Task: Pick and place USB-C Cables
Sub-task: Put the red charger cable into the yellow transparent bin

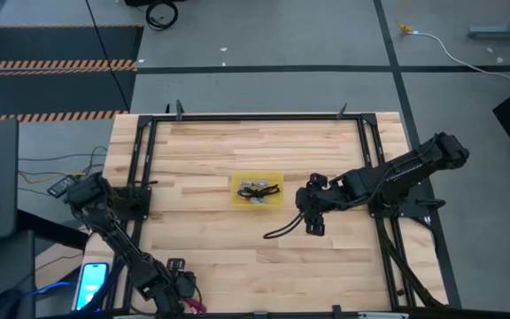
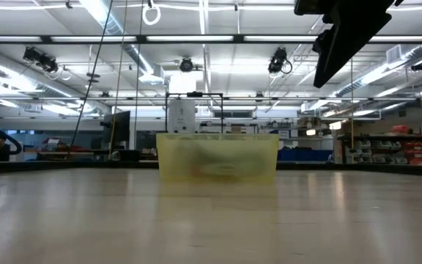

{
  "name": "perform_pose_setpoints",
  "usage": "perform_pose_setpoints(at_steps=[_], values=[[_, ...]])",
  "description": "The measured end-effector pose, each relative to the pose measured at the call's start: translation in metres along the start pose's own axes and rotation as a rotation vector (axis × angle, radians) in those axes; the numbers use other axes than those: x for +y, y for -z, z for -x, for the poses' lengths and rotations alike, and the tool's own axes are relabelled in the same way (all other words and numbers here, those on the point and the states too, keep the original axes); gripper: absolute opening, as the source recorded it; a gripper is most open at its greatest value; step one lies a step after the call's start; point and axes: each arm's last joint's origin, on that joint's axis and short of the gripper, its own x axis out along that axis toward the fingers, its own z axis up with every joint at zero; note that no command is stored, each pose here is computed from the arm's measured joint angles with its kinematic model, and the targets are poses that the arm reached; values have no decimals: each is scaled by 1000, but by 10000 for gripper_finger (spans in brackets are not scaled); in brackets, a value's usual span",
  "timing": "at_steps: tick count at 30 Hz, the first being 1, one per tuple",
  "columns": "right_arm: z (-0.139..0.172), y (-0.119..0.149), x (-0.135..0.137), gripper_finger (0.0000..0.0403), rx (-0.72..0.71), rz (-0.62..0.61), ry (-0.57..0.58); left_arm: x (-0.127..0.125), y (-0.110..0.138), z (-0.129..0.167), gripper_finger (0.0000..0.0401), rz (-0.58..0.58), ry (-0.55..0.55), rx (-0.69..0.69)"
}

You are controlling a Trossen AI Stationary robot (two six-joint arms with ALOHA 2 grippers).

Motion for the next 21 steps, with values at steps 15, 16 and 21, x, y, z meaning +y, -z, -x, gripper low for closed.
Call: perform_pose_setpoints(at_steps=[15,16,21], values=[[0,0,0,264,-9,-19,12,6,5,-6,213,-52,-131,-28],[0,0,0,264,-9,-22,12,6,5,-6,206,-52,-136,-27],[0,0,0,264,-9,-25,12,8,5,-6,155,-51,-151,-26]])
